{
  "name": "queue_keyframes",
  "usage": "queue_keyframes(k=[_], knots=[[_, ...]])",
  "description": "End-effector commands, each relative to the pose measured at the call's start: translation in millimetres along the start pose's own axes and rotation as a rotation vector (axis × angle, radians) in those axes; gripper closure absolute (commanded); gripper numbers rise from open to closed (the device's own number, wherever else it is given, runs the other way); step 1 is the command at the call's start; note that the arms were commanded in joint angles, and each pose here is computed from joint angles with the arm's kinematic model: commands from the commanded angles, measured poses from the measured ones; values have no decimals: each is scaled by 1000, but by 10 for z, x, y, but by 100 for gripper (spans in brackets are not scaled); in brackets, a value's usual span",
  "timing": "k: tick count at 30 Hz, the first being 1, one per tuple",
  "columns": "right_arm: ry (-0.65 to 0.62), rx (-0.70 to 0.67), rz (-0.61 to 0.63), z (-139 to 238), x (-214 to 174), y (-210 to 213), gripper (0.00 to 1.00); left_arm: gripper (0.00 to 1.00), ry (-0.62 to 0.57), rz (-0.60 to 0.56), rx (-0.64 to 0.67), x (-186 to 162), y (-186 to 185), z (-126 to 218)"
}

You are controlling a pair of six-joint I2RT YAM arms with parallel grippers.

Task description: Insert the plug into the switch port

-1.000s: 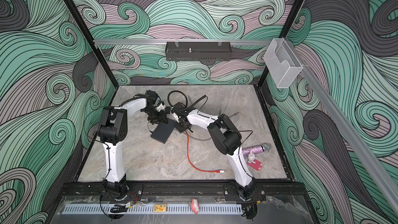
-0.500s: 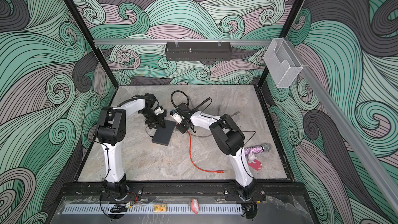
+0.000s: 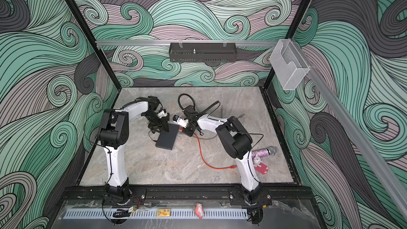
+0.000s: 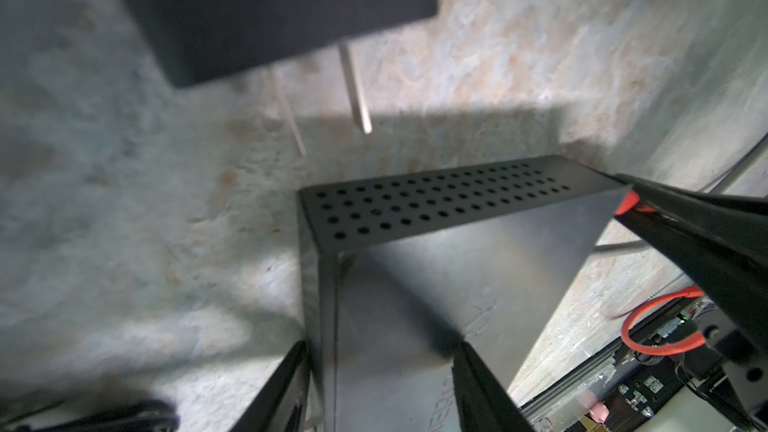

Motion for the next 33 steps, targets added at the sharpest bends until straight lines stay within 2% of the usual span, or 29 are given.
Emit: queue_keyframes(k=[1,7,13,16,20,28,33], knots=[[-193,19,109,192,397,30,94,47,47,-15,-105,17,-178,-186],[-209,23,116,202,428,19,94,48,14,-28,-35,41,-200,-188],[-186,30,118,176,382,32,94,46,-59,1,-72,124,-251,-140],[-189,30,118,190,381,36,94,46,-38,4,-141,150,-287,-168],[-191,37,118,183,374,46,94,46,7,2,-140,152,-269,-229],[-187,27,166,150,367,29,93,46,-31,-3,15,135,-161,-202],[-232,73,241,216,358,60,93,46,-39,-20,11,188,-174,-209]])
Point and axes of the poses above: each gripper's point midway between its finger pads, its own z axis back along the fingers, its own y axis along the line the jaws close on, x = y × z, the point moved 10 cm from there along z, back along the fingers, and after that the axes turned 8 degrees about z, right-handed, at the moved point
